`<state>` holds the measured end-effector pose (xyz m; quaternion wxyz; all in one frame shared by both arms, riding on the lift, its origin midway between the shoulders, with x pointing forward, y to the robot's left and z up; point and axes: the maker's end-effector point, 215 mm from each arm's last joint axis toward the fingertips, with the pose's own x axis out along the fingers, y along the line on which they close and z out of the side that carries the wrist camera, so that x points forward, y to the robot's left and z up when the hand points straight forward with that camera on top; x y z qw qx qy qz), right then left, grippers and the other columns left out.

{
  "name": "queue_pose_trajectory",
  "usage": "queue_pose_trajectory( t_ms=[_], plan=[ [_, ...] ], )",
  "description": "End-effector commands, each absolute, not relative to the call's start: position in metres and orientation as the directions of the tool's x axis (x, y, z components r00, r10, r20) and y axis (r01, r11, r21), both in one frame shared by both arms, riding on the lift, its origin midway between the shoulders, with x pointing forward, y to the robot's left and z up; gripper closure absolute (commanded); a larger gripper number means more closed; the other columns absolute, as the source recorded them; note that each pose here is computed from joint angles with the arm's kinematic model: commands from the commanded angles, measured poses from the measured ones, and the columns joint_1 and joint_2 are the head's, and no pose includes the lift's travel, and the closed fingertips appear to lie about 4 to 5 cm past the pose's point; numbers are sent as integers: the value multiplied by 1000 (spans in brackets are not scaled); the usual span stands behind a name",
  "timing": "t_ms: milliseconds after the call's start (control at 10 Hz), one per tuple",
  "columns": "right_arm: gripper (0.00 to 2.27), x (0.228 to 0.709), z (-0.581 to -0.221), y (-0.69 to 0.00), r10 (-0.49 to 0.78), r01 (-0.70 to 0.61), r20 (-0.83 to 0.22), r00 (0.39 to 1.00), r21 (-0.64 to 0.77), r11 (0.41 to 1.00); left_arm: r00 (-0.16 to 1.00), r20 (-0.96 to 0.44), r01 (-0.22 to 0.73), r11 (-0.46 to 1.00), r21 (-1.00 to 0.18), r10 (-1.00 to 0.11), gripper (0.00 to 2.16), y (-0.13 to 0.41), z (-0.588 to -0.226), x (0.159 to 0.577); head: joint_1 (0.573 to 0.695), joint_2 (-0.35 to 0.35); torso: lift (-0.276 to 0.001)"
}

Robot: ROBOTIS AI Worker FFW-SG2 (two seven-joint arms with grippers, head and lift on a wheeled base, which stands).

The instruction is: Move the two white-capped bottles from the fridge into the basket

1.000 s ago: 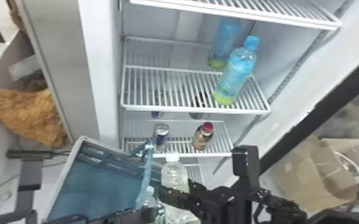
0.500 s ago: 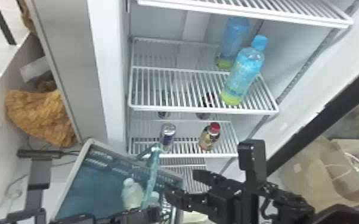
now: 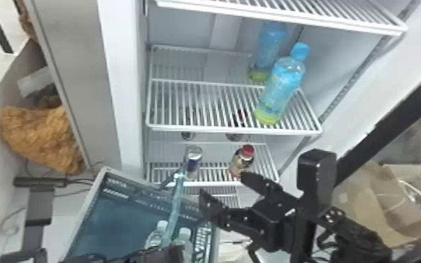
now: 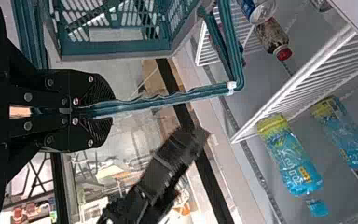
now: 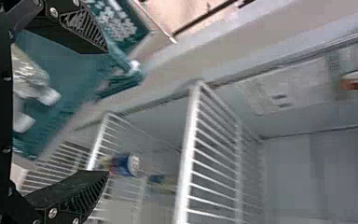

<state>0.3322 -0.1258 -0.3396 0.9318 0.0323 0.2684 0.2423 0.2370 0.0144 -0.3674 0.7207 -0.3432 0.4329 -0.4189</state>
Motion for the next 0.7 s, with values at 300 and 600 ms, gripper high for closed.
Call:
queue_pose_trajectory(
  t_ms=[300, 600],
  plan=[
    [79, 348, -259, -124, 413, -392, -239, 879, 133, 910, 278, -338, 299, 416, -859, -899, 1211, 16, -369, 236, 695, -220, 0],
    [44, 362, -230, -143, 319, -307, -94, 943, 124, 944, 277, -336, 299, 414, -860, -900, 1211, 14, -369, 236, 695, -237, 0]
  ],
)
